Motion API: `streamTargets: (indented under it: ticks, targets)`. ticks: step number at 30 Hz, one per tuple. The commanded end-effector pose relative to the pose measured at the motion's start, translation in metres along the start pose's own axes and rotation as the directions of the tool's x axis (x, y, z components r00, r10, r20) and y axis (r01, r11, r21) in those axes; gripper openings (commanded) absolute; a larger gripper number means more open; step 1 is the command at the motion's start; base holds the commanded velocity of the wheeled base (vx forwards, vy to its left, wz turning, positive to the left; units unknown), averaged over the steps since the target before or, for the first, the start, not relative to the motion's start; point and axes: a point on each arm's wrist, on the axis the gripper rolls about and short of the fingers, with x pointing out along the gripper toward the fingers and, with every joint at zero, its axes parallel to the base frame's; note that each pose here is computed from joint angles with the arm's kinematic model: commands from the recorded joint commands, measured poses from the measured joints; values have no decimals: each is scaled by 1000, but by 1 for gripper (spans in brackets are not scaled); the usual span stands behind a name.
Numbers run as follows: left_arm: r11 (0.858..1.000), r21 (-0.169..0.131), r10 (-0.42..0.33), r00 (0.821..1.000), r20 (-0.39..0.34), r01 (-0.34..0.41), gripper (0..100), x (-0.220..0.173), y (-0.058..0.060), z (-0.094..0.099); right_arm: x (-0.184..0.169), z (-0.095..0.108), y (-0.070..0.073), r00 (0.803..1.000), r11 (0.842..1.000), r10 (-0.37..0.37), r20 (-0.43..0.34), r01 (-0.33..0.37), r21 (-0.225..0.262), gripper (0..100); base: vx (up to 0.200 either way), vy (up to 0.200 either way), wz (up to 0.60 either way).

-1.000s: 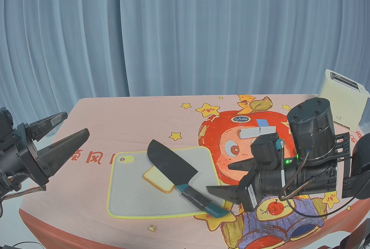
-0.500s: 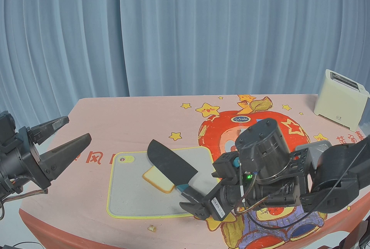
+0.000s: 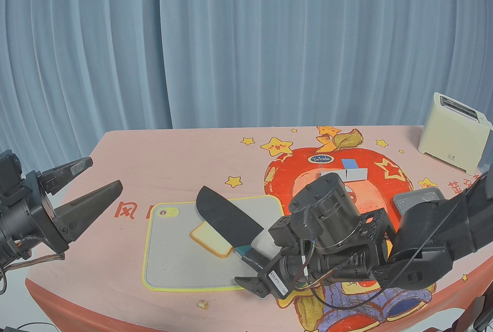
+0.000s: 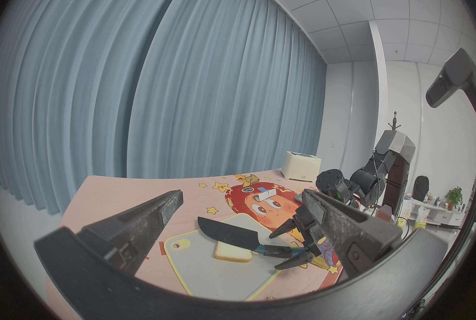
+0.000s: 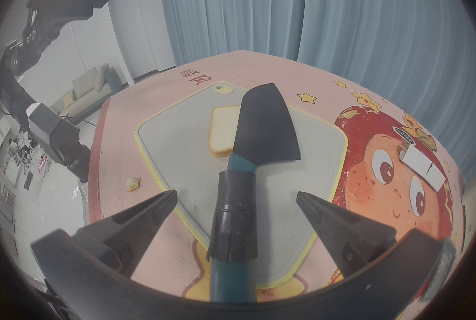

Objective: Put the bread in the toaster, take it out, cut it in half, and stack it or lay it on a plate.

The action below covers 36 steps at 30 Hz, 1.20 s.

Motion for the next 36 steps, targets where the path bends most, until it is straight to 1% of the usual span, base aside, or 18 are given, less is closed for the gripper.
streamTargets:
  ticks: [1, 7, 13, 15, 20, 22, 25, 26, 30, 31, 32, 33, 35, 36]
  targets:
    - [1000, 1, -1, 1000, 3, 1, 100, 0, 0, 1, 9, -4, 0, 1000, 1000, -3, -27, 3, 0, 0, 0, 0, 0]
    - [1000, 0, 0, 1000, 0, 0, 100, 0, 0, 0, 12, -6, 0, 999, 1000, -3, -39, 3, -2, 0, 0, 0, 0]
    - [1000, 1, 0, 1000, 3, 0, 100, -1, 0, 0, 6, -2, -1, 1000, 1000, -3, -14, 3, 3, 0, 0, 0, 0]
    - [1000, 1, 0, 1000, 3, 0, 100, -1, 0, 0, 1, 0, -1, 1000, 1000, -1, 1, 1, 5, 0, 0, 0, 0]
    - [1000, 2, 0, 1000, 6, 0, 100, -1, 0, 1, -16, 11, -4, 996, 1000, 0, 91, -2, 19, 0, 0, 0, 0]
    - [1000, 1, -1, 1000, 5, 1, 100, -1, 0, 1, -23, 15, -6, 993, 1000, -2, 114, -1, 21, 0, 0, 0, 0]
    - [1000, 0, -2, 1000, 1, 2, 100, -1, 0, 0, -26, 16, -7, 992, 1000, -3, 125, 0, 24, 0, 0, 0, 0]
    - [1000, -3, 1, 1000, -8, -1, 100, -1, 0, -2, -33, 17, -10, 990, 999, -11, 140, 6, 32, 0, 0, 0, 0]
    - [1000, -17, 6, 999, -37, -7, 100, 3, 2, -8, -41, 21, -15, 985, 999, -19, 170, 12, 44, 0, 0, 0, 0]
    - [1000, -23, 8, 999, -47, -9, 100, 6, 4, -8, -43, 22, -16, 984, 999, -22, 178, 14, 46, 0, 0, 0, 0]
    - [999, -40, 11, 998, -66, -14, 100, 10, 5, -11, -45, 23, -16, 982, 999, -22, 189, 13, 48, 0, 0, 0, 0]
    - [998, -66, 15, 997, -80, -21, 100, 14, 7, -13, -47, 23, -17, 981, 999, -22, 195, 12, 50, 0, 0, 0, 0]
    - [990, -138, 21, 995, -98, -35, 100, 19, 9, -15, -52, 24, -20, 978, 998, -24, 205, 13, 54, 0, 0, 0, 0]
    - [981, -191, 18, 994, -107, -38, 100, 21, 10, -16, -54, 24, -20, 977, 998, -25, 211, 14, 55, 0, 0, 0, 0]
